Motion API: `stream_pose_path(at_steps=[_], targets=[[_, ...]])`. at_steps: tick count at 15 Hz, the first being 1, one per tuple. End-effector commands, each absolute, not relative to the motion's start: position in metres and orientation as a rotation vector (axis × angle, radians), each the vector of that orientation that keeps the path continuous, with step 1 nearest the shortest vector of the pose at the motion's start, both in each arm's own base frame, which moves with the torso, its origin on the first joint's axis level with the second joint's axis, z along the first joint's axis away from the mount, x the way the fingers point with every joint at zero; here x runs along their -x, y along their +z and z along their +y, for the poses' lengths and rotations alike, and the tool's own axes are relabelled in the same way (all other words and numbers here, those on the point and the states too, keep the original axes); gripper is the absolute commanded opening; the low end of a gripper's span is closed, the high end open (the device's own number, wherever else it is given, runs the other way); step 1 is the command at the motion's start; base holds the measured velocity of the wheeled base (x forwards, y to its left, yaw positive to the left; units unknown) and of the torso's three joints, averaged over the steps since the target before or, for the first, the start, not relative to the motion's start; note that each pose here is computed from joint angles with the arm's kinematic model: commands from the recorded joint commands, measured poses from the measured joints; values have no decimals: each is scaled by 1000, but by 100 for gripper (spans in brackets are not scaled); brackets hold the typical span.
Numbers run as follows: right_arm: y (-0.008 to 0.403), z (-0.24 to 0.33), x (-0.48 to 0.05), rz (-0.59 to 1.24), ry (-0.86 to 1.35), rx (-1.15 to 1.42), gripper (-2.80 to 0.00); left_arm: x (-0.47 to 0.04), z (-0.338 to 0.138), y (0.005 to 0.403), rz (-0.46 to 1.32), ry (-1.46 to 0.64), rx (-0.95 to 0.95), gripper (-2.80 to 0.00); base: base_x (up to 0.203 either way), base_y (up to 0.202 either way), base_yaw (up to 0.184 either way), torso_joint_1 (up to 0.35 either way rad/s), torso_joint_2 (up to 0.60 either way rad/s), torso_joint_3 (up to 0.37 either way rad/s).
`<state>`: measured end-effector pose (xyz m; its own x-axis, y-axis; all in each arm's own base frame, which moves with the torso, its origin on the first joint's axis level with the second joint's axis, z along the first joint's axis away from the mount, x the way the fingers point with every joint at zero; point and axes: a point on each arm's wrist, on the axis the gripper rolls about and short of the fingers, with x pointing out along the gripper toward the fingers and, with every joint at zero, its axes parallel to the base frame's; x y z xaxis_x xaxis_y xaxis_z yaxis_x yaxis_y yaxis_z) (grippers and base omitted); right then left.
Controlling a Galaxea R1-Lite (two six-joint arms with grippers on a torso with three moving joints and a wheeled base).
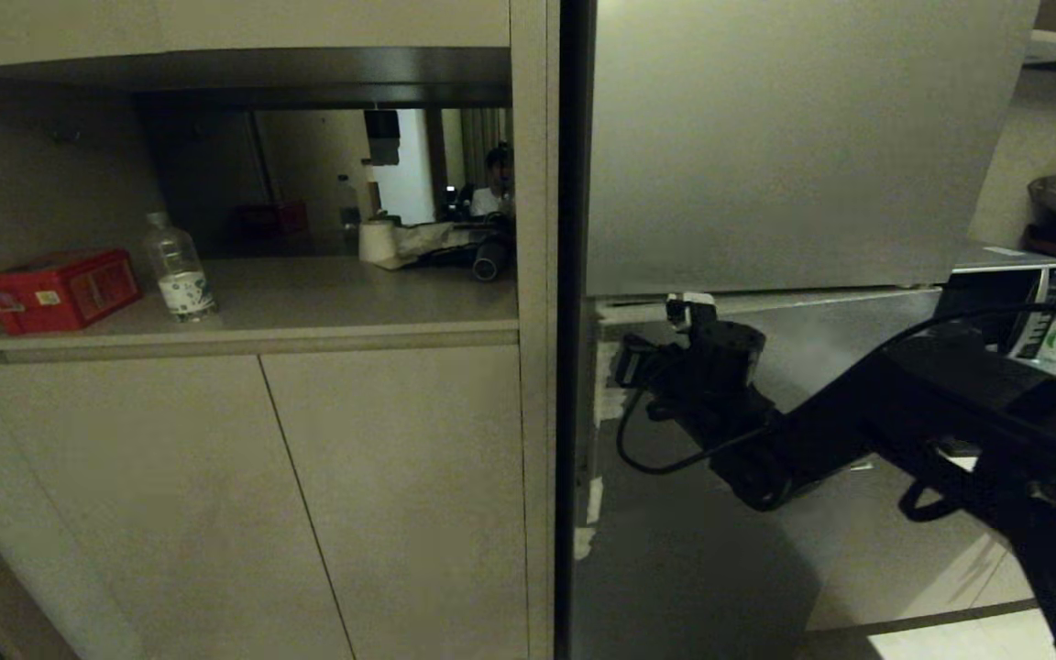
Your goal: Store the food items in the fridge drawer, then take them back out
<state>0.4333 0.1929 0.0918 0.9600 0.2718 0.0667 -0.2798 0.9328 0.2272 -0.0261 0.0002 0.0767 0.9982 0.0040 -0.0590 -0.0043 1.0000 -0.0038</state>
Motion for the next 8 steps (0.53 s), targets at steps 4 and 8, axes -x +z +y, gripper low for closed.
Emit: stream_pose_path(at_steps=[4, 8], targets=[[42, 218, -482, -108, 138, -238, -280, 26, 0, 77, 60, 5, 4, -280, 0, 0, 0, 0, 0, 0], [53, 212, -478, -139, 71, -253, -280, 26, 0, 77, 60, 5, 4, -280, 0, 0, 0, 0, 0, 0]])
